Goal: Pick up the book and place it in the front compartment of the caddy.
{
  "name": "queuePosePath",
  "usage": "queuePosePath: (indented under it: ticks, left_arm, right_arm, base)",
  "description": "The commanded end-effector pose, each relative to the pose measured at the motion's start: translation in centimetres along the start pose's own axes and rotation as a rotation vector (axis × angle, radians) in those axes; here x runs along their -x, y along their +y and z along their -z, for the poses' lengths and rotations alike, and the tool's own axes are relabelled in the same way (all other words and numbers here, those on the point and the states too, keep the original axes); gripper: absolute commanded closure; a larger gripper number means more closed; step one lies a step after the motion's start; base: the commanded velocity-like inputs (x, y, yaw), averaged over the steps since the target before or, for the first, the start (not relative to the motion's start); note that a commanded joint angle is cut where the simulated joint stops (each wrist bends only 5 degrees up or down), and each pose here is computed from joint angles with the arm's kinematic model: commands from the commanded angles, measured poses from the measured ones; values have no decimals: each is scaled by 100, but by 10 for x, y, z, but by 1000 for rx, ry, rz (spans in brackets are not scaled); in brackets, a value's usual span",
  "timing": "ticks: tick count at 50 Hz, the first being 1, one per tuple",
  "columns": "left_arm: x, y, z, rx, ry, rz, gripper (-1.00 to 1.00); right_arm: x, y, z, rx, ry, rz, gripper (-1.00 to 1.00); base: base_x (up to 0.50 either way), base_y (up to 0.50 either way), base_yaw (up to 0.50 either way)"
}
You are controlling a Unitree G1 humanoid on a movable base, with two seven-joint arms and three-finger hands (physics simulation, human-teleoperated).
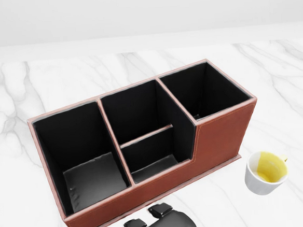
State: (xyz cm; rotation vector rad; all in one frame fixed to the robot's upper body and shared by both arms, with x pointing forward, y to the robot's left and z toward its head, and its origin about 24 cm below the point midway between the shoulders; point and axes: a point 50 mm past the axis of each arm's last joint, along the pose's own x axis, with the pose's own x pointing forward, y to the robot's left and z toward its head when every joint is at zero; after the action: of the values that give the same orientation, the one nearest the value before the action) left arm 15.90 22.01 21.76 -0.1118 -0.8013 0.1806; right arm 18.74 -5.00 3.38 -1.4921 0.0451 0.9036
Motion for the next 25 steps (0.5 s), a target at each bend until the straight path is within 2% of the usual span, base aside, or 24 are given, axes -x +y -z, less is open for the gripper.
queuePosePath:
  ticks: [1,25]
  left_arm:
    - [-1,-1,23,-37,88,-20,-100]
    - [-1,-1,23,-38,87,-23,-100]
  right_arm:
    - [-3,6,-2,-10,-16,-29,100]
    - [2,-5,-8,-15,-38,26,100]
  base:
    - [0,0,0]
    - [0,0,0]
